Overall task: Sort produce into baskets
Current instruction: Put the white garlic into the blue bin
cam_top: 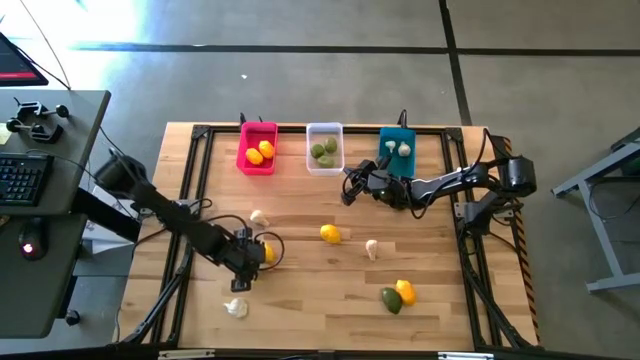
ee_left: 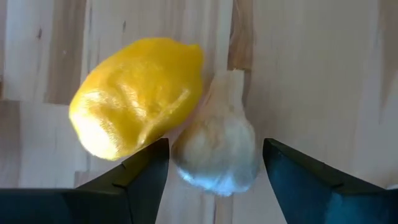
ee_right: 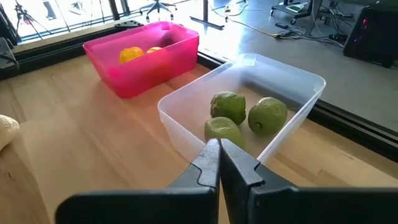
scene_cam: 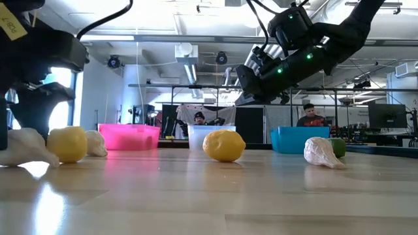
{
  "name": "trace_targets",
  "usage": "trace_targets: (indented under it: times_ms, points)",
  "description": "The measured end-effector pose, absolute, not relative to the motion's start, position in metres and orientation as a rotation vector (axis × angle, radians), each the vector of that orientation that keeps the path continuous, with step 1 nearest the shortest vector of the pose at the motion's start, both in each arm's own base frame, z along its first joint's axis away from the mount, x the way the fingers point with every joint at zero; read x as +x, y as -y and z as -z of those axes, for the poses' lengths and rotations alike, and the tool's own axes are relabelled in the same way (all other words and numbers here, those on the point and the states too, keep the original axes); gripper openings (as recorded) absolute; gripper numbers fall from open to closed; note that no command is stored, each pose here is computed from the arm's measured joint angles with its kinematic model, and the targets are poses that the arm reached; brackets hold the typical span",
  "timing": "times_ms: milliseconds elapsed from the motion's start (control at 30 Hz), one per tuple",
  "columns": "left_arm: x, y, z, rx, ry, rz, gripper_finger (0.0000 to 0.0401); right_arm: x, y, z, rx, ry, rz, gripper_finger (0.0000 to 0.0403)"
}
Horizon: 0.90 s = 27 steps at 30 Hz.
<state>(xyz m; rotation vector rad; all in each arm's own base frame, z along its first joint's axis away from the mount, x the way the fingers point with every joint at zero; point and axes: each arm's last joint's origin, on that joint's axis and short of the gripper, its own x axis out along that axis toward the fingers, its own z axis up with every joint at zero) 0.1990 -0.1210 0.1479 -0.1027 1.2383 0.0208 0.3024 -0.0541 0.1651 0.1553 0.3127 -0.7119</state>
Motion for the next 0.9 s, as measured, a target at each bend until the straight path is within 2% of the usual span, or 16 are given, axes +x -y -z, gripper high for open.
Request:
trace_targets:
  times_ms: [167, 300, 433, 500, 733, 900]
  points:
    - [0.2, 0.122, -0.143, -0.087, -1.257, -0.015, 0.0225, 0.302, 0.054, -0.165, 0.155, -0.313, 0.712, 0.0002]
    - [0.2, 0.124, -0.146, -0.078, -1.262, 0.067, 0.0173, 0.303, 0.054, -0.165, 0.141, -0.322, 0.696, 0.0002]
    - [0.197, 0.122, -0.152, -0.089, -1.273, 0.133, 0.0117, 0.303, 0.052, -0.162, 0.079, -0.38, 0.6, 0.0002]
    - [0.197, 0.118, -0.157, -0.106, -1.263, 0.147, 0.01, 0.304, 0.05, -0.162, 0.028, -0.404, 0.536, 0.0002]
    - [0.209, 0.084, -0.189, -0.095, -1.056, 0.212, 0.0091, 0.307, 0.045, -0.164, 0.021, -0.399, 0.312, 0.0004]
    - [0.233, 0.045, -0.21, -0.151, -0.805, 0.28, 0.009, 0.311, 0.034, -0.169, 0.009, -0.34, 0.245, 0.0032]
